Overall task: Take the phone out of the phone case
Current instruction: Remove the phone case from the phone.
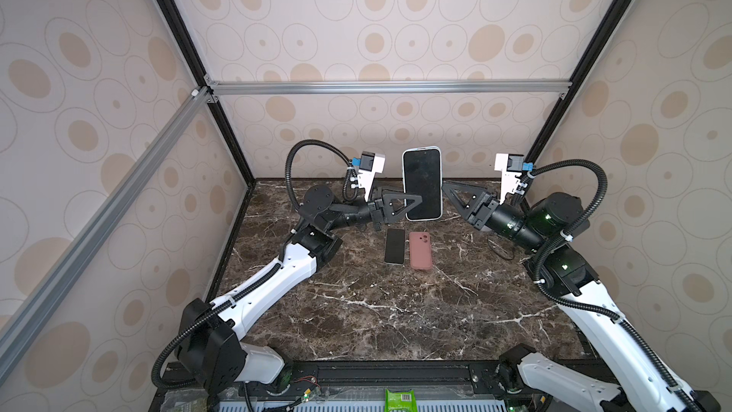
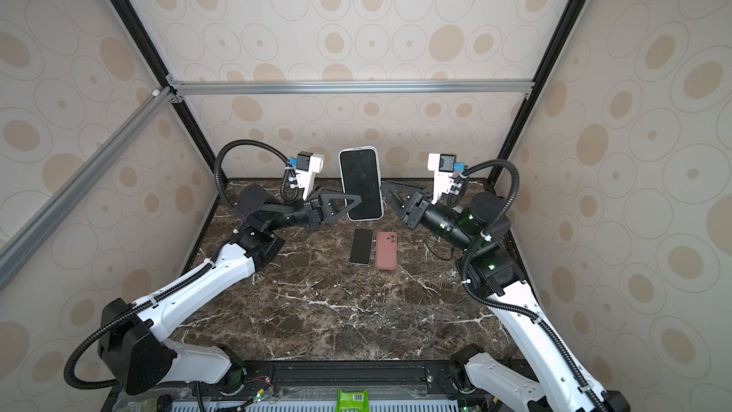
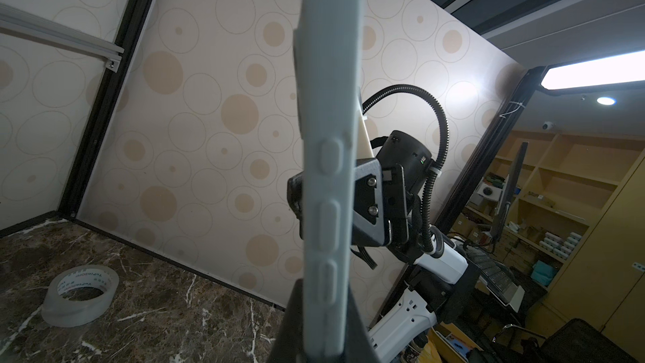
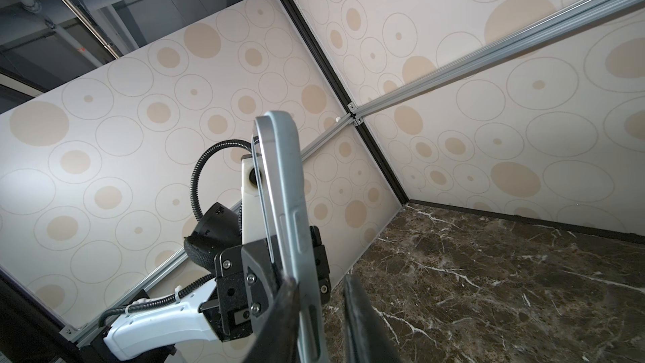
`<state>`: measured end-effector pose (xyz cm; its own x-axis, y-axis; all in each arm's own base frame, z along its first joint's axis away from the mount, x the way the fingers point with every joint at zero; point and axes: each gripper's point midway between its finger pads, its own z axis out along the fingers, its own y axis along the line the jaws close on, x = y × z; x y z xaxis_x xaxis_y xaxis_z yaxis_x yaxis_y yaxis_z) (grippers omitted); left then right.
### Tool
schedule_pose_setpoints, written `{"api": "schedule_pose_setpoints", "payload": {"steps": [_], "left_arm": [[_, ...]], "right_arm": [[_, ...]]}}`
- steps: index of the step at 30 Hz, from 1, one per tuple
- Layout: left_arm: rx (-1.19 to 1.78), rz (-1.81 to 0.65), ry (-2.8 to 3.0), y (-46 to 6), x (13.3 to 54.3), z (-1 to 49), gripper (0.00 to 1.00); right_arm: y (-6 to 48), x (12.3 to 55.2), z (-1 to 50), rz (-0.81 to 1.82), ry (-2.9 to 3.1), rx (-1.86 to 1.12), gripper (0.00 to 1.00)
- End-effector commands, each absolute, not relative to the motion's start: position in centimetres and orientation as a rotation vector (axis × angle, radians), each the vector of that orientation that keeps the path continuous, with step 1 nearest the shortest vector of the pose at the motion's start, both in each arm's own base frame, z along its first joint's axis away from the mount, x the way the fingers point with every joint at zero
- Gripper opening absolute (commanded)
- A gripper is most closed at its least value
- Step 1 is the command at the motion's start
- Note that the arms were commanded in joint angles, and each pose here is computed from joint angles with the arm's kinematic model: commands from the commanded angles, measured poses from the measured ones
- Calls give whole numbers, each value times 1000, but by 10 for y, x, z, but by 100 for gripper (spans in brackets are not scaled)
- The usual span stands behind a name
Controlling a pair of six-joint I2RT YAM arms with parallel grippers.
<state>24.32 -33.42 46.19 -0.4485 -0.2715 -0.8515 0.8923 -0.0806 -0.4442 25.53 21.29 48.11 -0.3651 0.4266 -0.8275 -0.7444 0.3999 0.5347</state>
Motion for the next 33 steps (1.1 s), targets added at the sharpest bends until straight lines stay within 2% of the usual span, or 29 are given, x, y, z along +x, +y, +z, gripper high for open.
{"api": "schedule_pose_setpoints", "payload": {"steps": [1, 23, 33], "left_arm": [[809, -1648, 1127, -322, 219, 503, 0], [862, -1675, 1125, -332, 212, 500, 0], [890, -1699, 1122, -338, 210, 497, 0]], "right_arm": [[215, 255, 482, 1253, 1508, -324, 24], [224, 277, 437, 955, 1747, -358, 20], [234, 280, 427, 899, 1806, -419, 19]]}}
